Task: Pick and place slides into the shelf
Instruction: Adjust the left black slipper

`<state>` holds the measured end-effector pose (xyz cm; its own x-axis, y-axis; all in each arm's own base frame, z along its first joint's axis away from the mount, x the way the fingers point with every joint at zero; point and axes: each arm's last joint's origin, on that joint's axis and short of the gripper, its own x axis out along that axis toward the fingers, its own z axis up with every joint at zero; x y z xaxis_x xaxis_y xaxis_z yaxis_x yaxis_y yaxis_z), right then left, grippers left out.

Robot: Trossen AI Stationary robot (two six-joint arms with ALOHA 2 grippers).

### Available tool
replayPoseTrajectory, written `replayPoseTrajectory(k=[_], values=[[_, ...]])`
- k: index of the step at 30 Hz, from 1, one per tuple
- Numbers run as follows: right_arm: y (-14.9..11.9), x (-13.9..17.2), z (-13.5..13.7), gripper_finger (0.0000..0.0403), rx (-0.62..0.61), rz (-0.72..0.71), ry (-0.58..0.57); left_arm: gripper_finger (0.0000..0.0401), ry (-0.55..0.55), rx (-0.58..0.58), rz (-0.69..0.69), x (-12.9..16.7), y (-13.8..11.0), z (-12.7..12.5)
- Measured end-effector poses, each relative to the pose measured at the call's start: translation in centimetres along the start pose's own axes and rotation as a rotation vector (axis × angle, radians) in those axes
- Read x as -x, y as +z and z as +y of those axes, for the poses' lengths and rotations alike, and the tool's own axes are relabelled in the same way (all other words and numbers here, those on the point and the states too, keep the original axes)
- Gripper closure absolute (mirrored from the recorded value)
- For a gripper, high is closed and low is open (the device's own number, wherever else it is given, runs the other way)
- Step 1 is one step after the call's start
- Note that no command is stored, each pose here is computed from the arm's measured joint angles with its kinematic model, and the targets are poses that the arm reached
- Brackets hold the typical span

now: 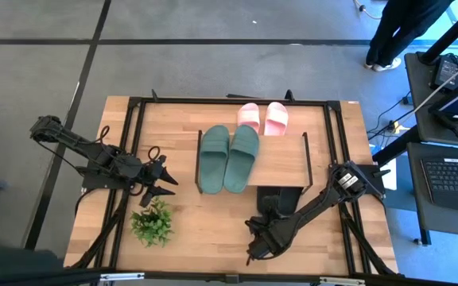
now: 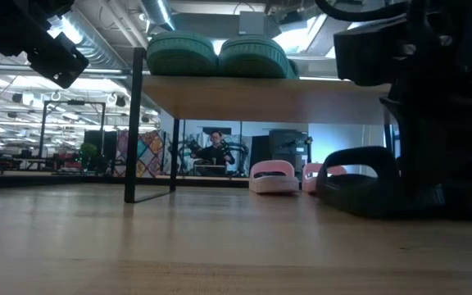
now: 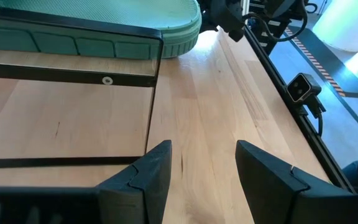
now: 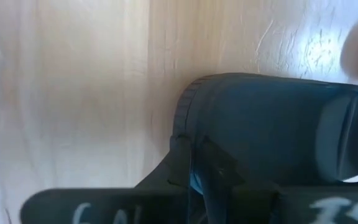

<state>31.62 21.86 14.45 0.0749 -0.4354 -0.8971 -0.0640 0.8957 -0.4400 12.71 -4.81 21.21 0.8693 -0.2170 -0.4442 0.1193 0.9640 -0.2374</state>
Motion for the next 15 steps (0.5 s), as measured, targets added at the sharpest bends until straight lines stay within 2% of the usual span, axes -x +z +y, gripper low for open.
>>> replayPoseTrajectory(k=[4,15], values=[[0.00,0.00,0.00,0.0381,0.030,0.001,0.000,0.0231,0.000,0.000,0.000,0.00,0.00,0.00],[0.01,0.00,0.04,0.0345,-0.031,0.000,0.006,0.0231,0.000,0.000,0.000,0.00,0.00,0.00]])
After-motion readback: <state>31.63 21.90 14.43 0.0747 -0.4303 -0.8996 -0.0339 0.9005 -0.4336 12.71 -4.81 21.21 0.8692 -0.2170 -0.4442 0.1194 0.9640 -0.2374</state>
